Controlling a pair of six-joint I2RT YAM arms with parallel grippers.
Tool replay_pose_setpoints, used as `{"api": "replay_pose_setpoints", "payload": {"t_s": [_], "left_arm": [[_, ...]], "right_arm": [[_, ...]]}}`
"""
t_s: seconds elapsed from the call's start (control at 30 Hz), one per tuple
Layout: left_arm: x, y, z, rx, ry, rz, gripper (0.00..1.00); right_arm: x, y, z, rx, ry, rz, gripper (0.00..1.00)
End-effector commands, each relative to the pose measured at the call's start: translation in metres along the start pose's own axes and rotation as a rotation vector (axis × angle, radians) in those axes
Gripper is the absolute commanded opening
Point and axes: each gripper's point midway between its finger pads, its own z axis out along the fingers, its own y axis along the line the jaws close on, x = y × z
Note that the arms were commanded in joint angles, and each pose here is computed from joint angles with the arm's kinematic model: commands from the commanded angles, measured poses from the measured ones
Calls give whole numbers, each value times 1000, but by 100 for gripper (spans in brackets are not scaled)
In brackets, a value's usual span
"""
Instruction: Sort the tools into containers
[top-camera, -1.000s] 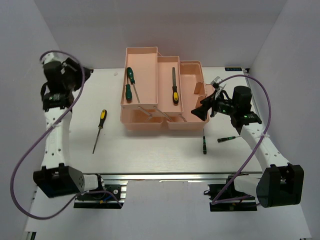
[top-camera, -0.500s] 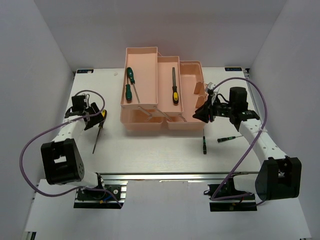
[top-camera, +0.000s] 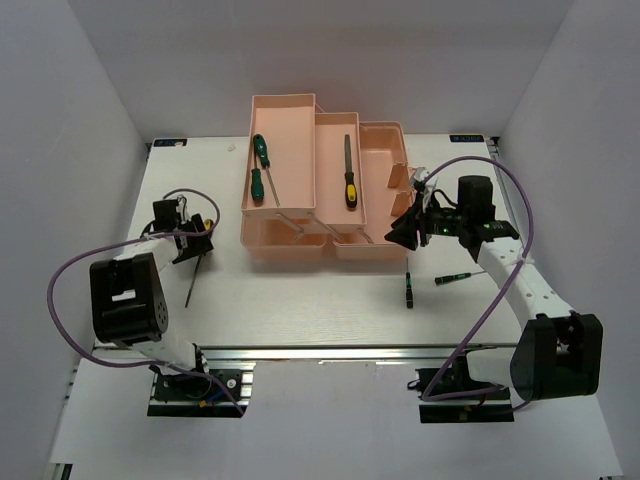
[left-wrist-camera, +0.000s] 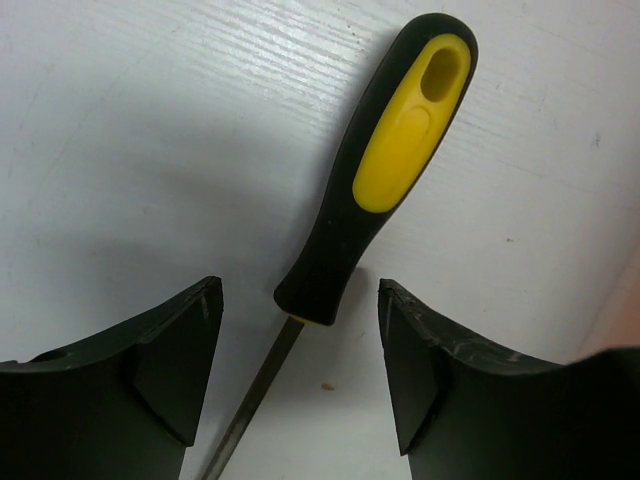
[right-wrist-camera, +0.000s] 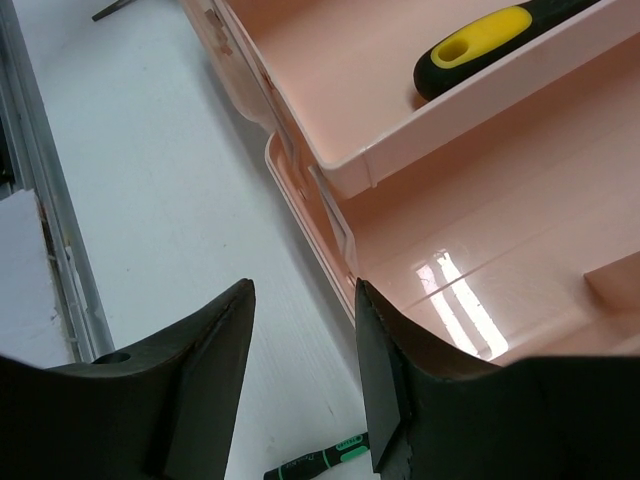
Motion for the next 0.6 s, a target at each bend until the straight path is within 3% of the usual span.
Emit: {"api": "replay_pose_setpoints", "payload": {"t_s": [0.0, 0.23, 0.4, 0.57], "left_arm": [[-20, -7, 6, 18, -66, 57, 73], [-11, -9, 23, -32, -16, 137, 69], [1, -8, 24, -37, 9, 135, 55], [16, -1, 11, -60, 14, 148, 51]], "right_arm": [[-9, -3, 0, -7, -13, -21, 51], [-8, -5, -2, 10, -8, -19, 52], [-8, -5, -2, 15, -9, -20, 52], [-12, -6, -2, 21, -20, -18, 52]]}}
